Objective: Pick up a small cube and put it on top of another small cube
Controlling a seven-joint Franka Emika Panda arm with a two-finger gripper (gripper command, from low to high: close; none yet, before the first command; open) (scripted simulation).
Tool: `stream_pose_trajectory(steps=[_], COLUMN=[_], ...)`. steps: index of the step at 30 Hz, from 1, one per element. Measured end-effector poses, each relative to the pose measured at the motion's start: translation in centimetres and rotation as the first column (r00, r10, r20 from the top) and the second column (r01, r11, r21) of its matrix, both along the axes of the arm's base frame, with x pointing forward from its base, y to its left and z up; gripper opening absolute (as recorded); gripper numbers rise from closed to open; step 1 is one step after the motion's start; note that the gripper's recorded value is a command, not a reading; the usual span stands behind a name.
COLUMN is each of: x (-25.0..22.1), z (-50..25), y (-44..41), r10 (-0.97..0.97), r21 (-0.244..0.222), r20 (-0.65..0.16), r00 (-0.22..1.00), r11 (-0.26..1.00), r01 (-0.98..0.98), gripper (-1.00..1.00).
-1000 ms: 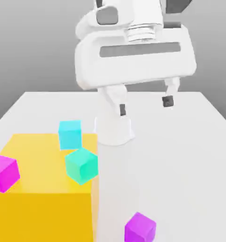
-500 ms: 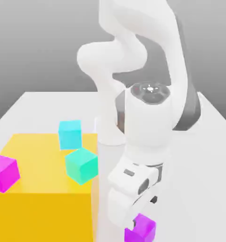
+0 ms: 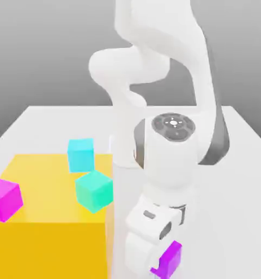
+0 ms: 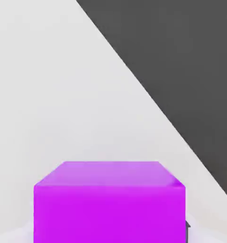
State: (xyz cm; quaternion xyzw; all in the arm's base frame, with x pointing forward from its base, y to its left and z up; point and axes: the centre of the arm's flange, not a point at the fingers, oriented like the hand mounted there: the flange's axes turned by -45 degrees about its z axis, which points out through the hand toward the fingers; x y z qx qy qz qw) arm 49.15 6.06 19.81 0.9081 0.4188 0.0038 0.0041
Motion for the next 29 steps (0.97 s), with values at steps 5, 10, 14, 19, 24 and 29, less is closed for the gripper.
stream_pose_trajectory(steps=[5, 10, 14, 19, 24, 29], x=[5.9, 8.1, 6.9, 3.7, 2.9, 2.8], z=[7.7, 15.9, 21.8, 26.5, 22.6, 20.9], y=[-6.1, -14.8, -22.7, -28.3, -27.5, -27.4], r10=[-0.146, -0.358, -0.552, -0.729, -0.770, -0.771], r21=[-0.013, -0.003, 0.010, 0.017, 0.010, 0.010], r20=[0.159, 0.198, 0.177, 0.091, -0.009, -0.011], r00=[0.977, 0.913, 0.815, 0.678, 0.637, 0.637], r11=[0.989, 0.931, 0.829, 0.682, 0.637, 0.637], r01=[0.150, 0.365, 0.560, 0.731, 0.771, 0.771], gripper=[-1.00, -1.00, -1.00, -1.00, -1.00, 1.00])
